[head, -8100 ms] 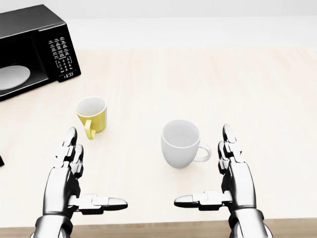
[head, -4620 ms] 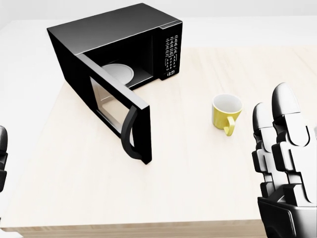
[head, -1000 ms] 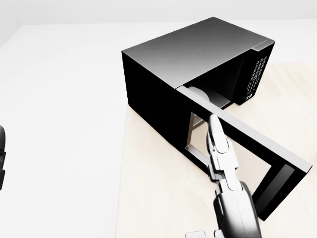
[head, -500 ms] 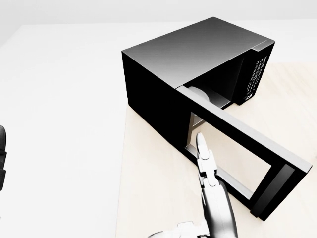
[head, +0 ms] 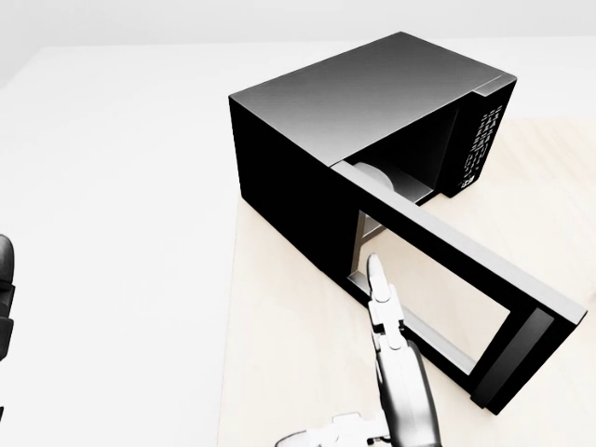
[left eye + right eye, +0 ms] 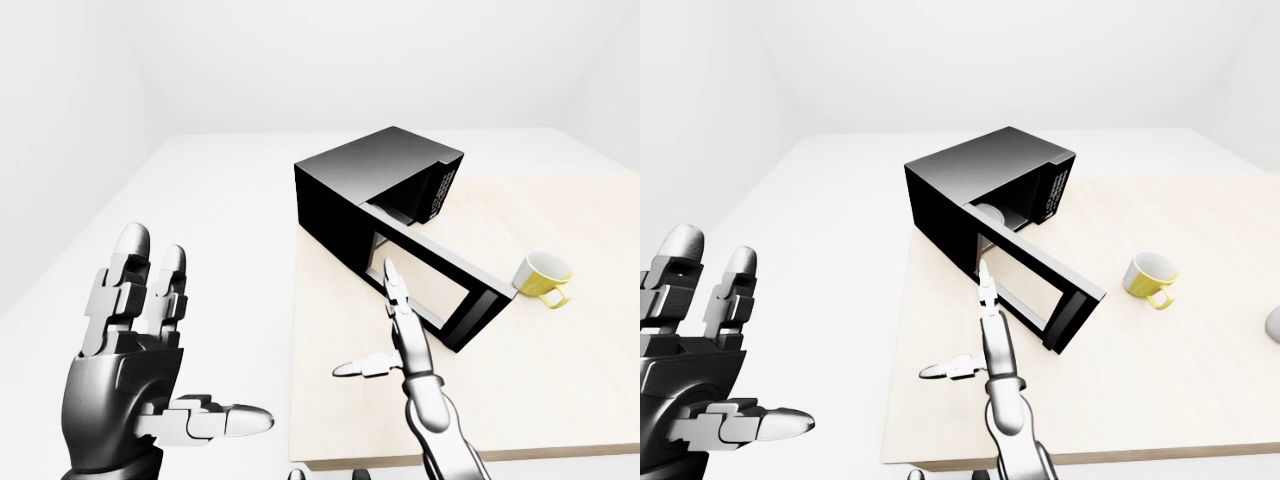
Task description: Close the microwave.
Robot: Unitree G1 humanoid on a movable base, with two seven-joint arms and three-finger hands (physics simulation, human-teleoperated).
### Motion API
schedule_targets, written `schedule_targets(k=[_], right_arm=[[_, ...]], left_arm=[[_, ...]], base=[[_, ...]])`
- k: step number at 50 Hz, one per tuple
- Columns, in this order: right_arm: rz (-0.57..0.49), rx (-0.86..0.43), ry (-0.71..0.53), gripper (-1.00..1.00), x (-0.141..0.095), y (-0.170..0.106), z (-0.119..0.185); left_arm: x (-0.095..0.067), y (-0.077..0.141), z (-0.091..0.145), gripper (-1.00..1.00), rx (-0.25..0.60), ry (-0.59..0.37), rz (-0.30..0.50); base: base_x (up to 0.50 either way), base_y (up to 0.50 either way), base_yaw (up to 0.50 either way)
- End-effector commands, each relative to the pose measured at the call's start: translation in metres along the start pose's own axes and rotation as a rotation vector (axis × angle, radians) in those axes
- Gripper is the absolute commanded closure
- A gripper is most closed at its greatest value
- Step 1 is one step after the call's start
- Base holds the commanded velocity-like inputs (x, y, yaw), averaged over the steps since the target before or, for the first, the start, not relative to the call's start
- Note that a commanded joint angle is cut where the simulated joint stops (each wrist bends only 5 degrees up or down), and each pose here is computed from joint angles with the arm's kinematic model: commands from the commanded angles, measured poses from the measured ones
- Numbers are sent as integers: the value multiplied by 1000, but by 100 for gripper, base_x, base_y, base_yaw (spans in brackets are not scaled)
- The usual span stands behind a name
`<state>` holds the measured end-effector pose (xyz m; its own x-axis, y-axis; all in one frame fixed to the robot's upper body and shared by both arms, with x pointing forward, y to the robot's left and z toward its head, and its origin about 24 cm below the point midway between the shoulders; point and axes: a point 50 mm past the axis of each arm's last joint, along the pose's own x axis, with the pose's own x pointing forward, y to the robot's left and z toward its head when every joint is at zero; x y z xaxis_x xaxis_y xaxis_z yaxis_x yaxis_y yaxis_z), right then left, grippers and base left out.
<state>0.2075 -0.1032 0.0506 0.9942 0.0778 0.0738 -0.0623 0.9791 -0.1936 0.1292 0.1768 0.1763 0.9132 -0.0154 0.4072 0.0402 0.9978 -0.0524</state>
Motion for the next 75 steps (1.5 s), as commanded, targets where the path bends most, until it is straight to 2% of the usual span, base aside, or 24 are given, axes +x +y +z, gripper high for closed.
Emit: schedule_targets(k=[1, 18, 24, 49, 62, 75], right_arm=[[-6, -1, 4, -100, 2, 0, -2], [-37, -18, 9, -100, 19, -5, -7], [-42, -12, -7, -100, 29, -4, 4], [-62, -29, -24, -100, 55, -8, 11], [-98, -36, -28, -100, 79, -15, 14], [-120, 9, -36, -100, 105, -15, 24]], left_arm=[[1, -1, 0, -100, 1, -10, -2], [1, -3, 0, -100, 2, -20, -8], [1, -3, 0, -100, 2, -20, -8], [1, -3, 0, -100, 5, -26, -11], [1, -2, 1, -100, 4, -27, -6], [0, -3, 0, -100, 3, -15, -11]], base=[[0, 0, 0], [0, 0, 0], [0, 0, 0], [0, 0, 0], [0, 0, 0], [0, 0, 0]])
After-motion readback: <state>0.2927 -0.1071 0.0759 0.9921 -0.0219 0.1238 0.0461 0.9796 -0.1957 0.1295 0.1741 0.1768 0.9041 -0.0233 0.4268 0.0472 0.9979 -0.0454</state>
